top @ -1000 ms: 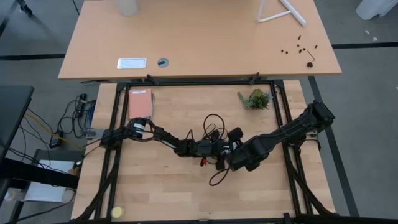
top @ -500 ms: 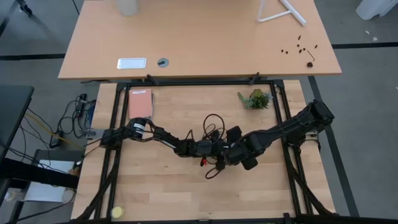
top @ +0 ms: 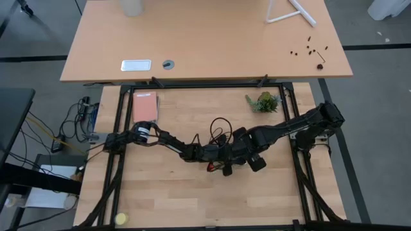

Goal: Screw lightbulb
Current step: Insert the lightbulb into the lamp

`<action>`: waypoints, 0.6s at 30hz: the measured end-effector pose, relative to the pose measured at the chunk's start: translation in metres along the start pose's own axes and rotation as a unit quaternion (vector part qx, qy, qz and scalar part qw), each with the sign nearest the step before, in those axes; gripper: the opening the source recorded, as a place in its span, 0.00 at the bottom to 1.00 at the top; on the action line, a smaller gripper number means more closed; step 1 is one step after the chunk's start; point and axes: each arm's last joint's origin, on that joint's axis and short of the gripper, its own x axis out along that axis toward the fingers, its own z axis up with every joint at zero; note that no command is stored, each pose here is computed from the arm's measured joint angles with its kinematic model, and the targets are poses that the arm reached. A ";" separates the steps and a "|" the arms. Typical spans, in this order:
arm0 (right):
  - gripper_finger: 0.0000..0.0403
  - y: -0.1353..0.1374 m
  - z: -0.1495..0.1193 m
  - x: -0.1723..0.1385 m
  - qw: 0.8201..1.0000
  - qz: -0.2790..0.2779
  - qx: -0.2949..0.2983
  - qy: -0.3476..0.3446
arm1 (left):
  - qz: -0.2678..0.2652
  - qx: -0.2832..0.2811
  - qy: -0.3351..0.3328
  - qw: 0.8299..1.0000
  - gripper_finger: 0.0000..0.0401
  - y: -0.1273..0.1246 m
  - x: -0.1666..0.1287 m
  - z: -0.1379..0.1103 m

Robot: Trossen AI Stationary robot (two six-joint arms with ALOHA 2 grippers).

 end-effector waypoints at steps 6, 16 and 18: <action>0.68 -0.008 -0.001 0.001 1.000 0.015 -0.021 -0.010 | -0.007 0.011 0.000 1.000 0.48 -0.001 0.000 0.000; 0.68 -0.021 -0.001 0.004 1.000 0.013 -0.007 -0.021 | -0.009 0.013 0.000 1.000 0.48 -0.001 0.000 0.000; 0.67 -0.021 0.000 0.004 0.999 0.020 -0.002 -0.027 | -0.012 0.013 0.000 1.000 0.48 -0.002 0.000 0.000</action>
